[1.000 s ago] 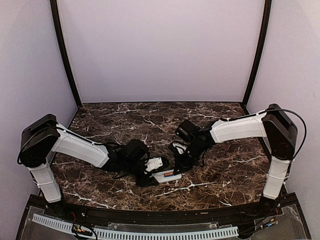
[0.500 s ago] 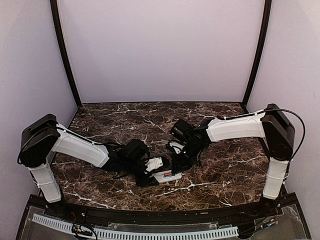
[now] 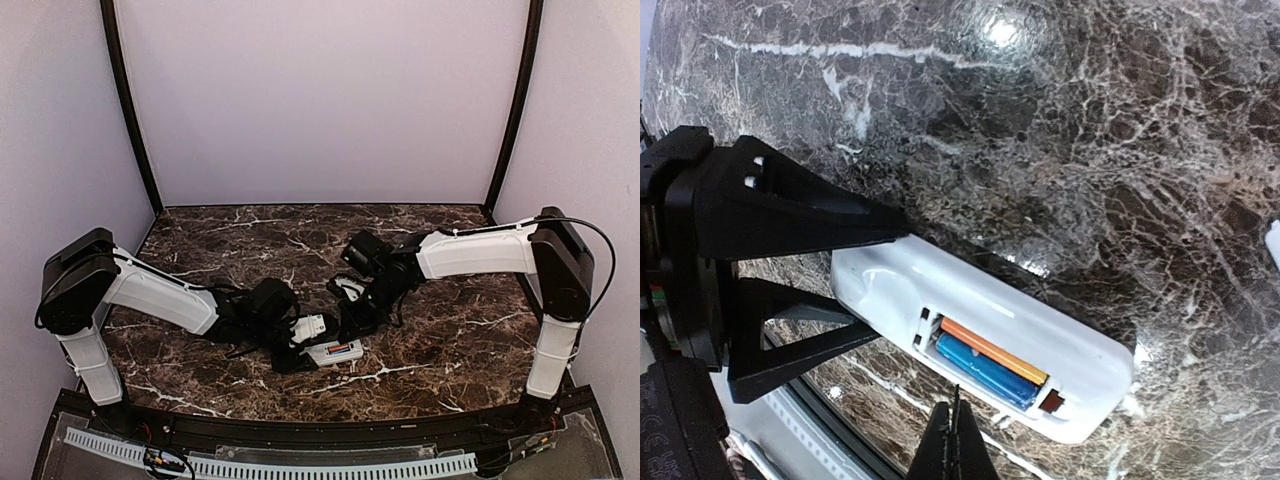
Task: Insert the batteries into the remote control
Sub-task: Press the battery in the battery compartment, then pick up the battery cover at the center of the board.
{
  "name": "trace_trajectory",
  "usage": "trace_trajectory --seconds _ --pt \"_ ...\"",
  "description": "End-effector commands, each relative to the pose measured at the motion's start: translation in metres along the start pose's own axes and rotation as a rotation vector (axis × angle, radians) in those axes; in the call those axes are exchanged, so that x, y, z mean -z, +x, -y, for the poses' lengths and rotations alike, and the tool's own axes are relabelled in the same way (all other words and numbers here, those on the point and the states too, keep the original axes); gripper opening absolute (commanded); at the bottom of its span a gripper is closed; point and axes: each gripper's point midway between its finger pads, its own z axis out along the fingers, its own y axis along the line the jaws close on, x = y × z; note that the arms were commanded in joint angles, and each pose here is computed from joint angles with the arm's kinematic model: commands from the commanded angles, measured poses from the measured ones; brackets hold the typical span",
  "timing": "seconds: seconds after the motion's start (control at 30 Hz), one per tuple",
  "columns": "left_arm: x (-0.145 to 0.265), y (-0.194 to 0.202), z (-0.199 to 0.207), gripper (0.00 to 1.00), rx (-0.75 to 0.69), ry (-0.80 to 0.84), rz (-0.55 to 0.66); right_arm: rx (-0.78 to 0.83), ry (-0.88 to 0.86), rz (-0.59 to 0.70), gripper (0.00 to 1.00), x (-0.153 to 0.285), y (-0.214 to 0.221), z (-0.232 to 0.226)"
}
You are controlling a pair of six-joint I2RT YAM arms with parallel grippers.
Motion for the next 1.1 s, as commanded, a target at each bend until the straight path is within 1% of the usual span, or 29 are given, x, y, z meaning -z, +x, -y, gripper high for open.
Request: trace_trajectory --seconds 0.0,0.17,0.37,0.47,0.57,0.67,0.73,0.8,0.87,0.9,0.93,0.97,1.0,1.03,1.07 --pt "-0.008 0.041 0.015 0.00 0.030 0.051 -0.143 -0.024 -0.049 -0.012 0.00 -0.014 0.003 0.004" --pt "-0.008 0.041 0.015 0.00 0.029 0.050 -0.143 -0.076 0.027 -0.065 0.00 -0.036 0.019 0.041" --pt "-0.008 0.041 0.014 0.00 0.030 0.049 -0.143 -0.110 0.077 -0.089 0.00 -0.041 0.033 0.066" --pt "-0.008 0.041 0.015 0.00 0.030 0.051 -0.144 -0.083 0.063 -0.071 0.00 -0.034 0.028 0.060" --pt "-0.008 0.041 0.015 0.00 0.030 0.050 -0.144 -0.016 -0.018 -0.035 0.00 -0.018 0.010 0.034" --pt "-0.008 0.040 0.014 0.00 0.027 0.050 -0.142 0.084 -0.134 0.063 0.00 0.015 -0.017 -0.005" --pt "-0.008 0.040 0.014 0.00 0.027 0.048 -0.145 0.114 -0.143 0.143 0.01 0.042 -0.034 -0.013" --pt "-0.008 0.040 0.013 0.00 0.027 0.041 -0.147 0.098 -0.087 0.203 0.11 0.060 -0.046 0.002" --pt "-0.007 0.039 0.011 0.00 0.024 0.035 -0.149 0.056 0.038 0.235 0.25 0.069 -0.053 0.035" --pt "-0.007 0.039 0.011 0.01 0.023 0.033 -0.152 0.036 0.096 0.227 0.30 0.071 -0.052 0.051" --pt "-0.006 0.038 0.010 0.02 0.021 0.031 -0.149 0.012 0.156 0.218 0.33 0.073 -0.052 0.068" --pt "-0.006 0.037 0.010 0.07 0.019 0.028 -0.149 -0.017 0.212 0.199 0.35 0.074 -0.049 0.083" --pt "-0.004 0.035 0.010 0.15 0.016 0.027 -0.144 -0.049 0.264 0.185 0.36 0.075 -0.047 0.097" --pt "-0.002 0.034 0.009 0.19 0.013 0.022 -0.141 -0.080 0.297 0.168 0.36 0.075 -0.044 0.108" --pt "-0.001 0.033 0.009 0.26 0.010 0.019 -0.139 -0.108 0.309 0.159 0.37 0.074 -0.040 0.114"
